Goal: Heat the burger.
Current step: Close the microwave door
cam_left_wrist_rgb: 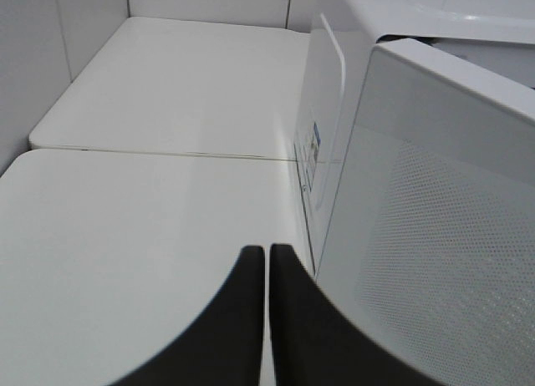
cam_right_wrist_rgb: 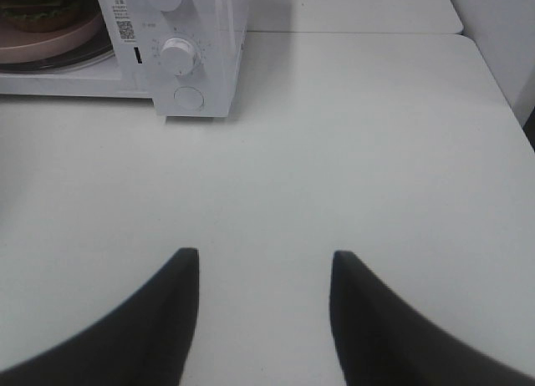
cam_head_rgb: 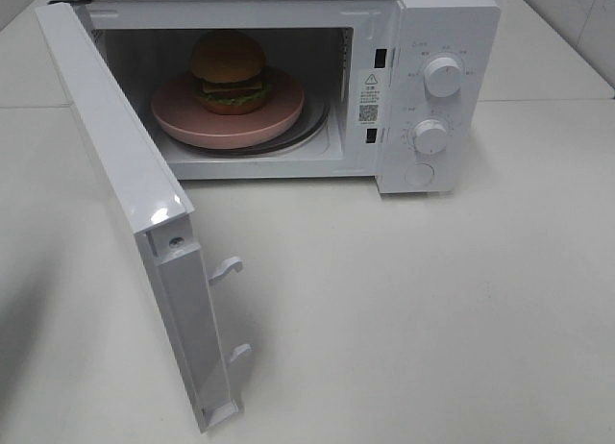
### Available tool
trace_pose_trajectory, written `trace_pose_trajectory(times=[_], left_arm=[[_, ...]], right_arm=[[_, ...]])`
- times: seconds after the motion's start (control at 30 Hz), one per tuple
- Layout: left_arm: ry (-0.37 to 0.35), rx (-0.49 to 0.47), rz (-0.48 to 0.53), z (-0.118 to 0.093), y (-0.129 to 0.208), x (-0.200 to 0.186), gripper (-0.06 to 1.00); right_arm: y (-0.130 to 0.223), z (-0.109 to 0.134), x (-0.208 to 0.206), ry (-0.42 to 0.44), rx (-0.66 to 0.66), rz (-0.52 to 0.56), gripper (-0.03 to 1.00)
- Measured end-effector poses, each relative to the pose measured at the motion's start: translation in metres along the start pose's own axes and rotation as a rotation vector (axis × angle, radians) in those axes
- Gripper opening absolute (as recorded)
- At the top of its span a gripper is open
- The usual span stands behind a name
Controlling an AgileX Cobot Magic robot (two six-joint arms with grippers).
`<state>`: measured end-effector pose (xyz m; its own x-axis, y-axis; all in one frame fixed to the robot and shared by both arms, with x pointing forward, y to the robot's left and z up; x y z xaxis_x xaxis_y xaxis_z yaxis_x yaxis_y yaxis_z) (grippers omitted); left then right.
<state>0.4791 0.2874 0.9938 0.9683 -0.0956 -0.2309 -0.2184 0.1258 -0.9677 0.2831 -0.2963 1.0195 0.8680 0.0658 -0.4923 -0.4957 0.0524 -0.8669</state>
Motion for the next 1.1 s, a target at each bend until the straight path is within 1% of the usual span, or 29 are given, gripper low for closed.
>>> trace_pose_trajectory(times=[0.03, 0.07, 0.1, 0.13, 0.17, 0.2, 0.23, 0.27, 0.3, 0.33, 0.4, 0.47, 0.5, 0.57, 0.6, 0.67, 0.7, 0.77, 0.87, 1.0, 1.1], left_arm=[[0.0, 0.0, 0.0, 0.0, 0.0, 0.0, 0.0], [0.019, 0.02, -0.001, -0.003, 0.002, 0.005, 0.0], [0.066, 0.056, -0.031, -0.01, 0.001, 0.012, 0.0], [0.066, 0.056, -0.031, -0.01, 0.001, 0.012, 0.0], [0.086, 0.06, -0.038, -0.012, 0.002, 0.015, 0.0], [0.086, 0.06, -0.038, -0.012, 0.002, 0.015, 0.0], [0.13, 0.057, -0.043, -0.019, 0.006, 0.022, 0.0], [0.144, 0.048, -0.035, -0.021, 0.01, 0.026, 0.0], [0.144, 0.048, -0.035, -0.021, 0.01, 0.026, 0.0], [0.171, 0.04, -0.034, -0.025, 0.014, 0.031, 0.0], [0.183, 0.036, -0.034, -0.027, 0.016, 0.033, 0.0], [0.214, 0.031, -0.025, -0.031, 0.023, 0.039, 0.0], [0.214, 0.031, -0.025, -0.031, 0.023, 0.039, 0.0], [0.255, 0.023, -0.004, -0.041, 0.034, 0.047, 0.0], [0.255, 0.023, -0.004, -0.041, 0.034, 0.047, 0.0], [0.284, 0.041, 0.006, -0.052, 0.039, 0.051, 0.0], [0.284, 0.041, 0.006, -0.052, 0.039, 0.051, 0.0], [0.305, 0.074, 0.019, -0.061, 0.045, 0.054, 0.0], [0.308, 0.077, 0.033, -0.064, 0.05, 0.056, 0.0], [0.308, 0.074, 0.026, -0.065, 0.05, 0.058, 0.0], [0.324, 0.077, 0.022, -0.07, 0.048, 0.061, 0.0]], right_arm=[[0.0, 0.0, 0.0, 0.0, 0.0, 0.0, 0.48], [0.0, 0.0, 0.0, 0.0, 0.0, 0.0, 0.48], [0.0, 0.0, 0.0, 0.0, 0.0, 0.0, 0.48], [0.0, 0.0, 0.0, 0.0, 0.0, 0.0, 0.48], [0.0, 0.0, 0.0, 0.0, 0.0, 0.0, 0.48], [0.0, 0.0, 0.0, 0.0, 0.0, 0.0, 0.48], [0.0, 0.0, 0.0, 0.0, 0.0, 0.0, 0.48], [0.0, 0.0, 0.0, 0.0, 0.0, 0.0, 0.48], [0.0, 0.0, 0.0, 0.0, 0.0, 0.0, 0.48], [0.0, 0.0, 0.0, 0.0, 0.0, 0.0, 0.48], [0.0, 0.0, 0.0, 0.0, 0.0, 0.0, 0.48], [0.0, 0.0, 0.0, 0.0, 0.0, 0.0, 0.48], [0.0, 0.0, 0.0, 0.0, 0.0, 0.0, 0.48], [0.0, 0.0, 0.0, 0.0, 0.0, 0.0, 0.48], [0.0, 0.0, 0.0, 0.0, 0.0, 0.0, 0.48], [0.0, 0.0, 0.0, 0.0, 0.0, 0.0, 0.48], [0.0, 0.0, 0.0, 0.0, 0.0, 0.0, 0.48], [0.0, 0.0, 0.0, 0.0, 0.0, 0.0, 0.48], [0.0, 0.0, 0.0, 0.0, 0.0, 0.0, 0.48], [0.0, 0.0, 0.0, 0.0, 0.0, 0.0, 0.48], [0.0, 0.0, 0.0, 0.0, 0.0, 0.0, 0.48]])
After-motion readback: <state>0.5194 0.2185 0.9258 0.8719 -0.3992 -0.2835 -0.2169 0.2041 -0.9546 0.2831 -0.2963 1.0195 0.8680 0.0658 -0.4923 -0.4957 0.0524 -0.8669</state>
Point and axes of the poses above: a point on each arm's last joint axis where the gripper is mounted, x pointing out along that axis toward the gripper, z along the wrist's bending axis when the last joint is at zero, y = z × x, the point moved 6 cm from there along x, pointing out along that axis toward the gripper, and after that the axes turned 5 degrees about x, right-handed, at the moved point
